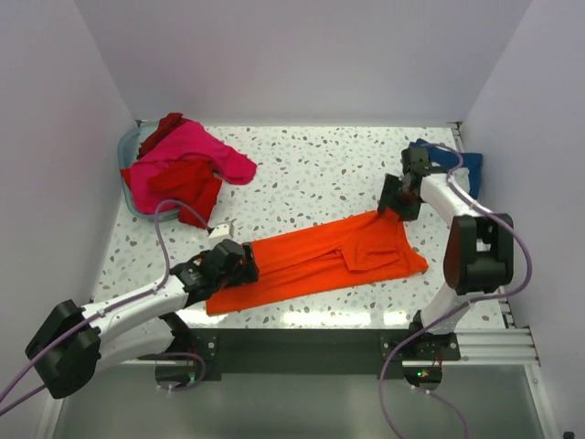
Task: Fold and stack the t-shirts
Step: Fold the tshirt
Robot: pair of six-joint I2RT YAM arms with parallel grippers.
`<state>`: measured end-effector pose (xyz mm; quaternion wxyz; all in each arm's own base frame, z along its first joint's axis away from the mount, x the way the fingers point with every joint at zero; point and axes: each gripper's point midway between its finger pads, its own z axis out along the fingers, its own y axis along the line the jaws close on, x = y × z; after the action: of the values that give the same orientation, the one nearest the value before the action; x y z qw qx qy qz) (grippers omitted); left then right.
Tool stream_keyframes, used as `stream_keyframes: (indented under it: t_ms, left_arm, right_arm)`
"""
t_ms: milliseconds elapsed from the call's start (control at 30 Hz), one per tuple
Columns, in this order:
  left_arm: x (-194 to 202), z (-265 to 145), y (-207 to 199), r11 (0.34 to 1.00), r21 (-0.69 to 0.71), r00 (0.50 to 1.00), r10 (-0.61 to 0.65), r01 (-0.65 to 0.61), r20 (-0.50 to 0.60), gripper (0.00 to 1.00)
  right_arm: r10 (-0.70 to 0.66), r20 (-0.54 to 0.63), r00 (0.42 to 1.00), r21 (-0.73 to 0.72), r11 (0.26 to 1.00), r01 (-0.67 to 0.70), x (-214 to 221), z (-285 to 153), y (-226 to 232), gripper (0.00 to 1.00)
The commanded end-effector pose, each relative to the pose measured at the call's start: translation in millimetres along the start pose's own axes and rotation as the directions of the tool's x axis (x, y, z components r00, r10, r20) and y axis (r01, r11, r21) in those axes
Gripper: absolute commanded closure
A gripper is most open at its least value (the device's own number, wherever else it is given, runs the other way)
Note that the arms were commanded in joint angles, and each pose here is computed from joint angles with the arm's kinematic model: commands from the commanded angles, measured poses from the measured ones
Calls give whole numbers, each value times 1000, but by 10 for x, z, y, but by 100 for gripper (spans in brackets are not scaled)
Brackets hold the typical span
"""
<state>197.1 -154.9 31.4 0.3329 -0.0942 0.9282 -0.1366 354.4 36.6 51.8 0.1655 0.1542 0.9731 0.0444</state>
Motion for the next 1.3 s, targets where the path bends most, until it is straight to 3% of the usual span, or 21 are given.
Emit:
stream_keyframes:
  t_ms: [0, 133, 400, 700, 1267]
  left_arm:
    - [-177, -142, 7, 998, -58, 1000, 25, -24, 17, 8]
    - [-306, -148, -71, 997, -67, 998, 44, -42, 34, 7]
    - [-215, -86, -22, 996, -85, 999, 36, -35, 10, 6]
    - [-214, -127, 24, 995, -90, 999, 33, -31, 18, 4]
    - [-171, -111, 8, 996, -81, 1000, 21, -21, 2, 4]
  right_arm:
    - [-73, 223, 972, -75, 993, 91, -359, -741, 136, 36]
    - [-85, 198, 976, -42, 995, 95, -45, -911, -30, 36]
    - [-53, 62, 997, 59, 997, 50, 717, -704, -436, 51]
    - [12, 13, 1000, 42, 999, -13, 894, -461, -419, 61]
    - [2, -32, 999, 89, 996, 1, 876, -155, -475, 68]
